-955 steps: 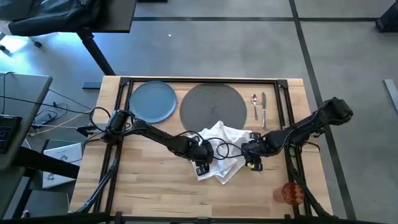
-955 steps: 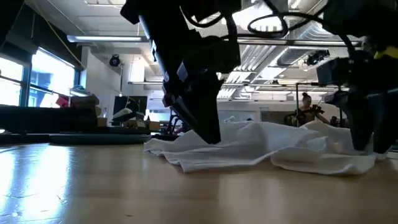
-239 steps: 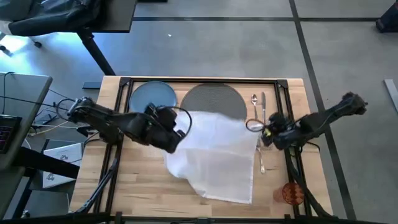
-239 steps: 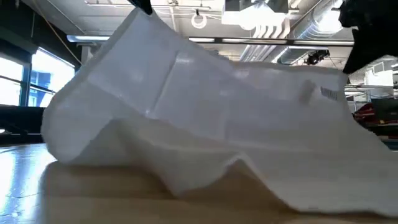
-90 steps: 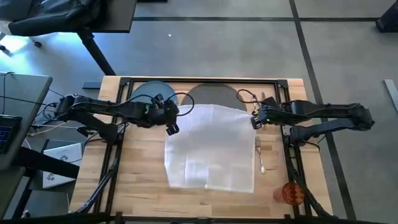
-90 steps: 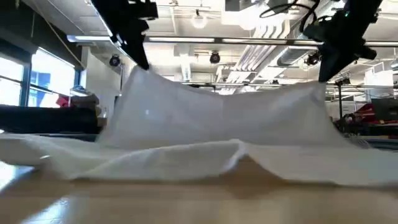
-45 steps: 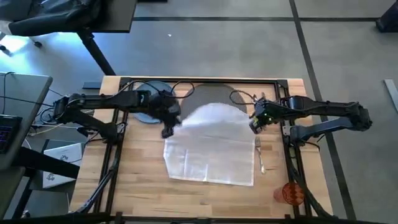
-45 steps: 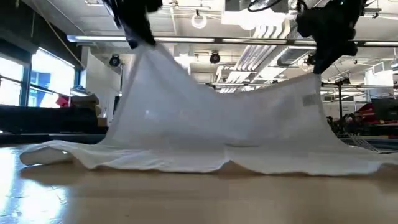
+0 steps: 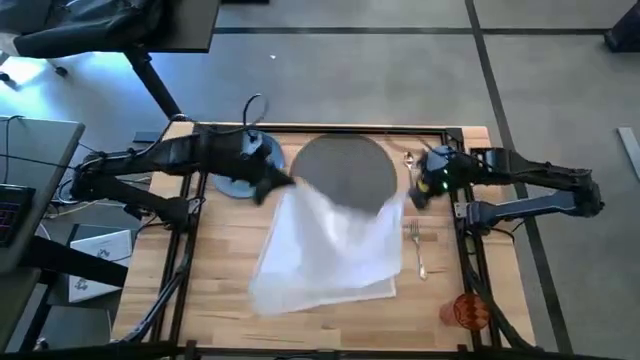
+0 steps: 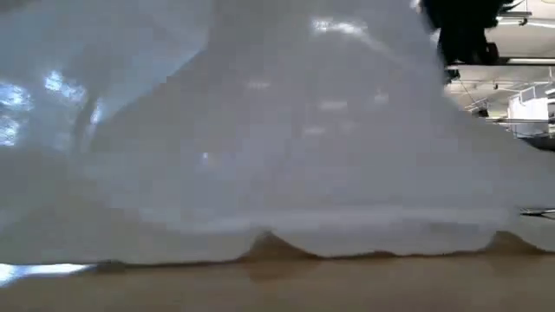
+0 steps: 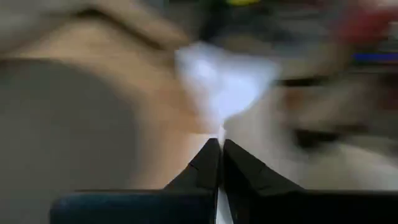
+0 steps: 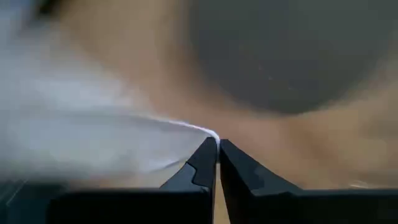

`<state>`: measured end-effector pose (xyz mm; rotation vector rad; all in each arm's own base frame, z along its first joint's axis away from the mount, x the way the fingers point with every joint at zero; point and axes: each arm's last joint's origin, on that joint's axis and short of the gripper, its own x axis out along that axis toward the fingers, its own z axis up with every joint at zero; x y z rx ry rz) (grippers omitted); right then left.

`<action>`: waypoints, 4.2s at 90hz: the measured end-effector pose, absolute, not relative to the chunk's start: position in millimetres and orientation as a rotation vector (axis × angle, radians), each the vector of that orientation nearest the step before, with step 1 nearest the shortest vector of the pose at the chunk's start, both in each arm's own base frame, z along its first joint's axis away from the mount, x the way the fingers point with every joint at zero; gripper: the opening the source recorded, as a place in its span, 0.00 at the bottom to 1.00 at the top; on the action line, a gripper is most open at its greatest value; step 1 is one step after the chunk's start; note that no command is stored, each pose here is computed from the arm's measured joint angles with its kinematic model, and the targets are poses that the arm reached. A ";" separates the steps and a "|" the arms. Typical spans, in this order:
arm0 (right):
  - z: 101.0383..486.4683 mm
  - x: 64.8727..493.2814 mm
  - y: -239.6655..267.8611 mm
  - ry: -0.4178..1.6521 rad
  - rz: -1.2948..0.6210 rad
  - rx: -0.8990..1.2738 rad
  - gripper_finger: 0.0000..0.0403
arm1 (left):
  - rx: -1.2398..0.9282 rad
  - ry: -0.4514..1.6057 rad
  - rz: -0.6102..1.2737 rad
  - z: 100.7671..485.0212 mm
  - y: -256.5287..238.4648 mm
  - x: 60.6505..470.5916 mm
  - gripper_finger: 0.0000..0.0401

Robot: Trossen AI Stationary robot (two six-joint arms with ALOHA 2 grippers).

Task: Set table place
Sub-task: Fold the white table napkin

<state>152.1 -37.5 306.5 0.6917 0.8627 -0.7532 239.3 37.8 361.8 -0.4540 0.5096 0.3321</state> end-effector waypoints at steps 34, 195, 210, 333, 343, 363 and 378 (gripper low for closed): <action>266.4 178.8 -60.9 1.074 -0.898 0.489 0.00 | -0.222 0.824 0.621 289.0 52.1 250.7 0.00; 282.5 161.4 -44.0 0.937 -0.979 0.674 0.00 | -0.225 0.831 0.750 299.7 42.3 242.2 0.00; 270.9 171.6 -43.1 0.957 -0.932 0.670 0.00 | -0.201 0.867 0.726 287.4 49.3 241.0 0.00; 196.2 183.2 116.8 1.323 -0.278 0.420 0.00 | -0.025 1.223 0.080 219.0 -136.5 244.1 0.00; 188.2 186.8 120.2 1.365 -0.260 0.401 0.00 | -0.047 1.237 0.049 213.4 -140.6 248.1 0.00; 179.1 187.3 127.5 1.418 -0.214 0.339 0.02 | -0.071 1.260 -0.006 212.5 -144.7 247.5 0.08; 179.5 185.0 132.8 1.442 -0.139 0.326 0.15 | -0.121 1.299 -0.062 213.5 -152.8 241.4 0.18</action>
